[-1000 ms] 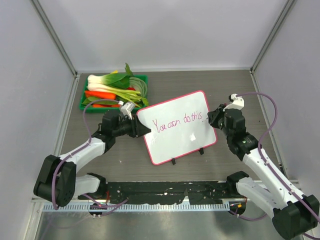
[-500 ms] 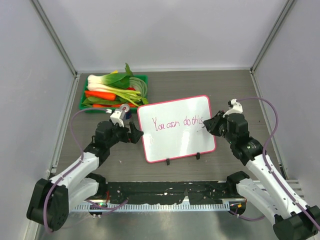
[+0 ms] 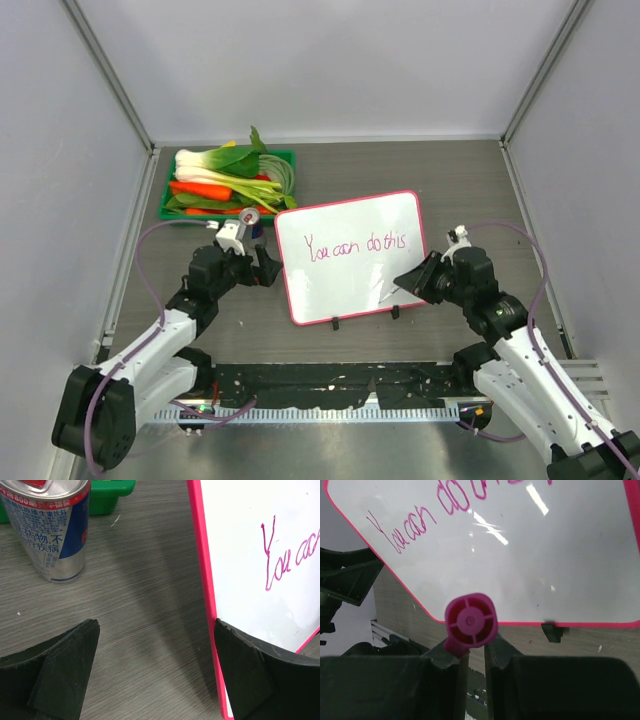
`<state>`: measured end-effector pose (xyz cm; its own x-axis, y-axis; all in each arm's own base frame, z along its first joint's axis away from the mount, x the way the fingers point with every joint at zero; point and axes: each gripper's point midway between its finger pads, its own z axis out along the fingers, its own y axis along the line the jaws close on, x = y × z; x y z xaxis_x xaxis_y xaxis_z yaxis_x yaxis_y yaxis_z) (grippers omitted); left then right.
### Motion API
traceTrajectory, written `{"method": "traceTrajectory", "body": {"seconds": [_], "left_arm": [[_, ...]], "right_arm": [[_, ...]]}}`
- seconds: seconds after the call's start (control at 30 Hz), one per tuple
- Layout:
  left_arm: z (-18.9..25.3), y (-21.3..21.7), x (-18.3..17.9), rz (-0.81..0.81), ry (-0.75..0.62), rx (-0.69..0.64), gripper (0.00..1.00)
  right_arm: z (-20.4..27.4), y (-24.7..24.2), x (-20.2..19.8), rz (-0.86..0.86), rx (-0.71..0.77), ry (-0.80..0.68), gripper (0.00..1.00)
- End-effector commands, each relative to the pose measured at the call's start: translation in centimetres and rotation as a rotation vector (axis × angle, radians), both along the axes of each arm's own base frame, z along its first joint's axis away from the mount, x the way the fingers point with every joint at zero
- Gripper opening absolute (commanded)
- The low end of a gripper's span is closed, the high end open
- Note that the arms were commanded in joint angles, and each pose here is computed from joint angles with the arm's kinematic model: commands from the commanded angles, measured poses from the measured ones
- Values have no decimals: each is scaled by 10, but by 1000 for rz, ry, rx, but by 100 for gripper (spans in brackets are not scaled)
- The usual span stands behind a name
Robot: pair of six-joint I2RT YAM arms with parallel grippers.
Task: Write a sentence on the whiteboard
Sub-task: Place the whiteboard marker at the center of the board.
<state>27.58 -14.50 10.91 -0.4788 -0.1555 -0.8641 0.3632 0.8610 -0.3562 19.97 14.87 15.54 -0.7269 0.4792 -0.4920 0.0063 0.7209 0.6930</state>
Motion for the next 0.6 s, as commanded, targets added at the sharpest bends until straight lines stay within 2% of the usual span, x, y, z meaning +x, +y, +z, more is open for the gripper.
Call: {"method": "traceTrajectory", "body": {"seconds": [0.0,0.13,0.3,0.57], "left_arm": [[7,1,7,10,-26,4,100],[7,0,8,7,-23,4,100],[6,0,8,6,-24,6,100],[6,0,8,5,-21,6,100]], "right_arm": [[-25,12,-28,15,129,161,1],[-47,13,-42,-14,175,251,1],[-51,14,-48,-42,230,285,1],[-79,13,-67,-58,229,421,1]]}}
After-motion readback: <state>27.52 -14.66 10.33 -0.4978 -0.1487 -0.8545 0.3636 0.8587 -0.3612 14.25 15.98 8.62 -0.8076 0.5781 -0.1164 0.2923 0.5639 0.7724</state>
